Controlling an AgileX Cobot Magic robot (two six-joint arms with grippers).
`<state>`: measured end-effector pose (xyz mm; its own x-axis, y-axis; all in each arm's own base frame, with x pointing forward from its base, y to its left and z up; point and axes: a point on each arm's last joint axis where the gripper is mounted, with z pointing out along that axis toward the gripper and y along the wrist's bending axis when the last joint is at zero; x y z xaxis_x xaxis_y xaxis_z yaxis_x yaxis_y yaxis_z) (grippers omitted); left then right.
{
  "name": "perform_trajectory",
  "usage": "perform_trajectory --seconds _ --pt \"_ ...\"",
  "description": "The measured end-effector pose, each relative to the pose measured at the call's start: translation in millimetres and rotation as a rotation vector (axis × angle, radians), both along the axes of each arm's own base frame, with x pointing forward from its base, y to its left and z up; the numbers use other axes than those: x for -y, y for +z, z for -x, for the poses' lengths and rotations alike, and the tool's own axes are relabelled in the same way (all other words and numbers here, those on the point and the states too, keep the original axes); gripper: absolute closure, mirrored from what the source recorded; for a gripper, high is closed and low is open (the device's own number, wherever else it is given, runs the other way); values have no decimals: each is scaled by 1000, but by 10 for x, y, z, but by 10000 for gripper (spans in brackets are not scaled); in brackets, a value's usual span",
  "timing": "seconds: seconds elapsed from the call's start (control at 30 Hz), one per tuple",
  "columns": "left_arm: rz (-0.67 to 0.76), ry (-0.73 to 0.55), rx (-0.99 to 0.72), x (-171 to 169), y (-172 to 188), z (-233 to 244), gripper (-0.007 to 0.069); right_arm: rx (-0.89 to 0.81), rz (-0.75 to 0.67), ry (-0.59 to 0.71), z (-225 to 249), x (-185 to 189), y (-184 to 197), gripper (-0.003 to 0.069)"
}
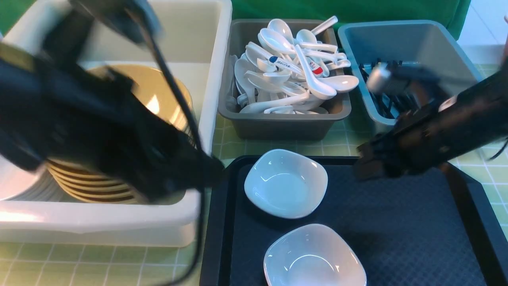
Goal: On green table put chopsticks spoon bowls plates into blue grey white boxes.
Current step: 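Reach for and grasp the small white dish on the black tray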
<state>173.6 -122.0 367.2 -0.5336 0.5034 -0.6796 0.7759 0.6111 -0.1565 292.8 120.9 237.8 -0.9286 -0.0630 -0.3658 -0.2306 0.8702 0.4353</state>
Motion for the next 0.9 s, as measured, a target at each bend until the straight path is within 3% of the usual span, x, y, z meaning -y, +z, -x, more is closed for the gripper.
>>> perform_trajectory --seconds 0.2,0.4,0.57,0.73,0.9 --pt "26 5 -19 73 -181 7 256 -17 -41 -49 -246 -85 -408 269" --pt "31 10 -15 75 -176 2 314 -14 -46 -134 -412 -97 -710 252" --pt "32 10 -15 75 -176 1 343 -16 -87 -156 -475 -137 -845 321" --pt "33 13 -18 75 -176 1 342 -23 -128 -160 -493 -171 -887 472" --pt "36 22 -34 74 -179 6 356 -20 -132 -161 -494 -172 -878 510"
